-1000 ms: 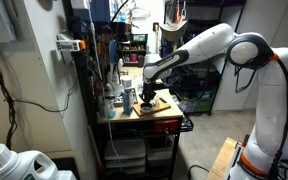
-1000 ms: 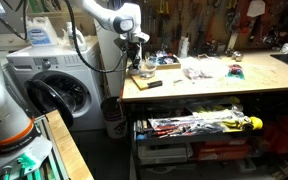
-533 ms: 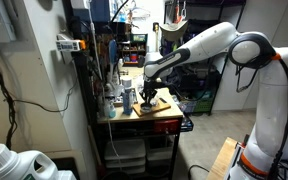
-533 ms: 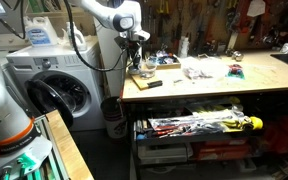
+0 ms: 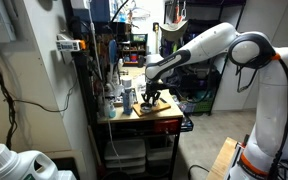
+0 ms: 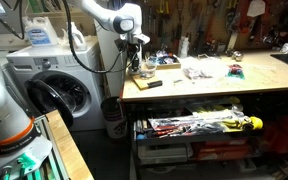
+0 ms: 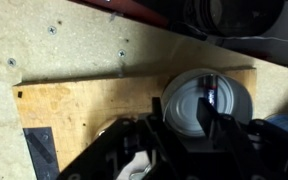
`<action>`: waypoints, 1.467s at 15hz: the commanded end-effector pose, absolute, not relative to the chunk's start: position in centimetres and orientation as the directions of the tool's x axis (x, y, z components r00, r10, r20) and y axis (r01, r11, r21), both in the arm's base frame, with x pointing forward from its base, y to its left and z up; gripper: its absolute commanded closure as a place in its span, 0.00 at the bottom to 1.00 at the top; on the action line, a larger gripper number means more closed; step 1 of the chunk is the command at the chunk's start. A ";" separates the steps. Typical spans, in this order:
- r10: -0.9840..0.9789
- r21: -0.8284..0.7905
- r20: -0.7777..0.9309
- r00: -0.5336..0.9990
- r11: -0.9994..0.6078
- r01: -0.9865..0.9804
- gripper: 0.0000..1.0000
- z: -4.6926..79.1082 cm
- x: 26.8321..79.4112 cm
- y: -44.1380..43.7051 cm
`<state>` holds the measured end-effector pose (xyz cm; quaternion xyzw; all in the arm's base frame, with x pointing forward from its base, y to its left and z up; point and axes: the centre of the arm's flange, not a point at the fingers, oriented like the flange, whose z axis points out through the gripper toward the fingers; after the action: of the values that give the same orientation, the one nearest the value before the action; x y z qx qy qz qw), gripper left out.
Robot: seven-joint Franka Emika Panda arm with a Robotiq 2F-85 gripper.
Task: Take a metal object out of the plastic bowl and place it into the metal bowl then put the metal bowl into the plastic bowl
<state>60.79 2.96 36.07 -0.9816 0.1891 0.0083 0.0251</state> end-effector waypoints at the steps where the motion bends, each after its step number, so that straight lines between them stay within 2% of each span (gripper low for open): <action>1: -0.406 -0.015 -0.056 0.912 -0.913 -0.408 0.65 35.1 59.8 2.4; 2: -0.413 -0.012 -0.058 0.909 -0.910 -0.415 0.64 35.0 59.7 2.3; 4: -0.425 -0.007 -0.066 0.903 -0.904 -0.427 0.70 34.6 59.5 2.1; 6: -0.432 -0.001 -0.073 0.899 -0.901 -0.434 0.89 34.3 59.5 1.9; 8: -0.443 -0.003 -0.077 0.893 -0.896 -0.444 0.99 34.3 59.5 1.7; 14: -0.430 -0.027 -0.070 0.900 -0.901 -0.433 0.99 36.8 58.6 1.3; 19: -0.383 -0.076 -0.107 0.918 -0.917 -0.392 0.99 43.0 56.1 0.6; 22: -0.477 -0.057 -0.005 0.879 -0.877 -0.476 0.99 46.5 55.9 -2.8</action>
<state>57.33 0.46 43.59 -0.9774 0.2066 0.0244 0.0379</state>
